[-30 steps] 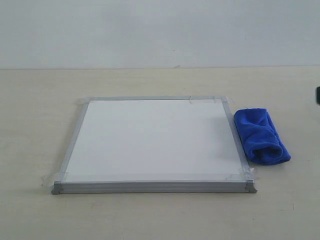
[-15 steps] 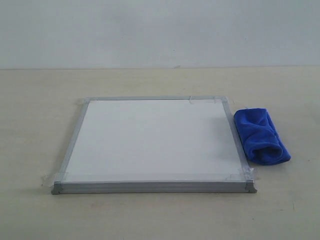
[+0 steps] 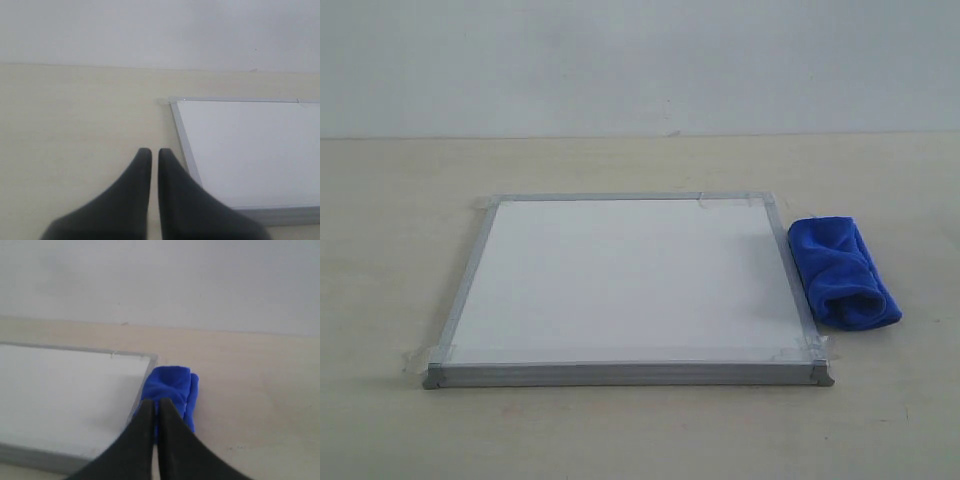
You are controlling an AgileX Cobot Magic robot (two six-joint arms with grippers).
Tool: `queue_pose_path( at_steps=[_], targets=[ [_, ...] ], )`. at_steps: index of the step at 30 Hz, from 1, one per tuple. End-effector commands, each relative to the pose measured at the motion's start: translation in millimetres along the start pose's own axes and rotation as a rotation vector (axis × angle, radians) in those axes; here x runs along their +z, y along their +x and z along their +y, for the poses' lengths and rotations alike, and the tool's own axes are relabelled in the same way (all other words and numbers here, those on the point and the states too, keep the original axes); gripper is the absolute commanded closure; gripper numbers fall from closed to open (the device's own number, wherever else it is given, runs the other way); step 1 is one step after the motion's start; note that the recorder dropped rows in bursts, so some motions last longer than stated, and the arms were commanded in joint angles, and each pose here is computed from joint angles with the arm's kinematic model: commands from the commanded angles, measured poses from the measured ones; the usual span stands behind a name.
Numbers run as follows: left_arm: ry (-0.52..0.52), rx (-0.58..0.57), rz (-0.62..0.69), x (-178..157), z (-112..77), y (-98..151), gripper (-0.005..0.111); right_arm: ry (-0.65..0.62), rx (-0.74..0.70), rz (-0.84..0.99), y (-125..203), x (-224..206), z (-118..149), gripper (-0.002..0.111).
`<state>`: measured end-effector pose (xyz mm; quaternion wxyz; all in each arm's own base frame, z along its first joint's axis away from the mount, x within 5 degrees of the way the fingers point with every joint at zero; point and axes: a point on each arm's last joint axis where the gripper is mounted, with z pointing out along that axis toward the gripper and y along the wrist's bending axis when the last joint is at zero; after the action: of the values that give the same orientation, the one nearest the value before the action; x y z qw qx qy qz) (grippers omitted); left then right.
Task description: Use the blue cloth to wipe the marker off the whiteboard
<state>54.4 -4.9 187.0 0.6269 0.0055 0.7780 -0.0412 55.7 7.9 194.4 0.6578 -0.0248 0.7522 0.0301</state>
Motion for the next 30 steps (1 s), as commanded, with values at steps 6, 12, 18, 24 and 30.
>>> queue_pose_path(
  at_steps=[6, 12, 18, 24, 30],
  targets=[
    [-0.003, 0.002, -0.008, 0, 0.3, 0, 0.102, -0.018, 0.018, 0.126, 13, -1, 2, 0.108],
    [-0.003, 0.002, -0.008, 0, 0.3, 0, 0.102, 0.057, 0.083, 0.129, 13, -1, -4, 0.108],
    [-0.003, 0.002, -0.008, 0, 0.3, 0, 0.102, 0.094, 0.101, 0.124, 13, -1, -8, 0.108],
    [-0.003, 0.002, -0.008, 0, 0.3, 0, 0.102, 0.094, 0.068, 0.125, 13, -1, -8, 0.108],
    [-0.003, 0.002, -0.008, 0, 0.3, 0, 0.102, 0.096, 0.066, 0.125, 13, -1, -8, 0.108]
  ],
)
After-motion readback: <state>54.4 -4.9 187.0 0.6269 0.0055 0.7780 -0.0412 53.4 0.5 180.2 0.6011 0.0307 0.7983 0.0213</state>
